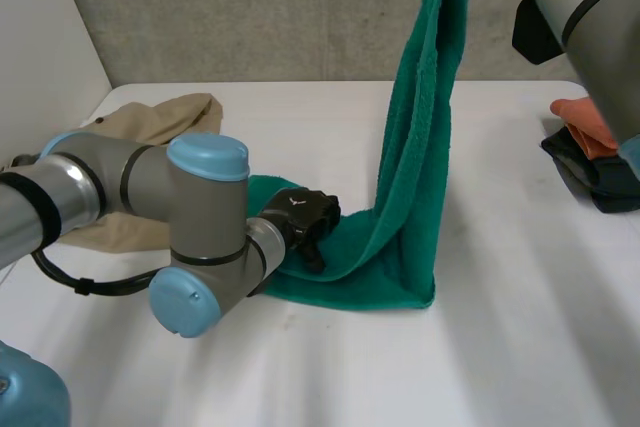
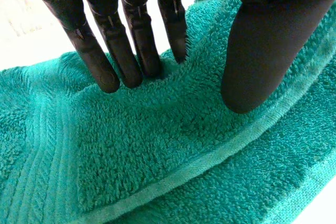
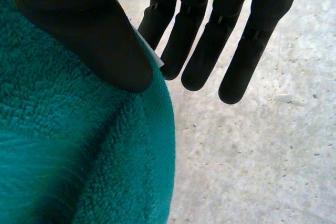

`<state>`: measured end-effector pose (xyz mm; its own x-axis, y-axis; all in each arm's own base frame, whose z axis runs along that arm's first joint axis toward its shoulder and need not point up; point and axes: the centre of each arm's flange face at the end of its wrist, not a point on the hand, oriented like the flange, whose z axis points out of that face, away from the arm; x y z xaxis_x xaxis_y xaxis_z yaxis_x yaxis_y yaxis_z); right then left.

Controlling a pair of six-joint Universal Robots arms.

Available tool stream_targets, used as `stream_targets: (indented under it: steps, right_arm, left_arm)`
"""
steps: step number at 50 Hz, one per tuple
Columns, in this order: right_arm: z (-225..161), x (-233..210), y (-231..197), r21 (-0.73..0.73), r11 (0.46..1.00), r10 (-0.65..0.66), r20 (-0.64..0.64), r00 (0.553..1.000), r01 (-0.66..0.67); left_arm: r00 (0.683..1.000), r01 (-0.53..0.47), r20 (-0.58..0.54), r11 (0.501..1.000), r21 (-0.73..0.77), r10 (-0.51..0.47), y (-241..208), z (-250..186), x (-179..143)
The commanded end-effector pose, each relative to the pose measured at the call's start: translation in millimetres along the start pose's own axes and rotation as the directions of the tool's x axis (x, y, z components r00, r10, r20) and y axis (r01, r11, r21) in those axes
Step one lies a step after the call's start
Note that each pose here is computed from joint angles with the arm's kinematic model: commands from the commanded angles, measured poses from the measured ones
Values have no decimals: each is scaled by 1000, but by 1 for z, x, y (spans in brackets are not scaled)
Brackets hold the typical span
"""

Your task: Fold the laundry.

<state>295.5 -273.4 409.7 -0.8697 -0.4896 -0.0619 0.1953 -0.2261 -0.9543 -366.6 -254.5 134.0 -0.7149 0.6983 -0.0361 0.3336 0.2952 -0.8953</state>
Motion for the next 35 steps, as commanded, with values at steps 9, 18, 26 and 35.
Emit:
stream_targets:
  steps: [9,18,26,35]
  right_arm:
    - [-1,23,11,-49,998,-43,-30,999,41]
    - [-4,36,125,-350,818,-427,161,890,456]
    - [49,35,132,-152,907,-401,-27,916,393]
    - [106,53,41,515,826,-93,-275,957,228]
  left_arm:
    - [992,-24,122,1000,1,24,-25,-12,-3]
    - [941,-258,234,966,27,245,-80,-44,-49]
    - [828,-467,448,857,219,337,-155,-22,-98]
    - [758,-571,651,499,652,16,-292,-92,-110]
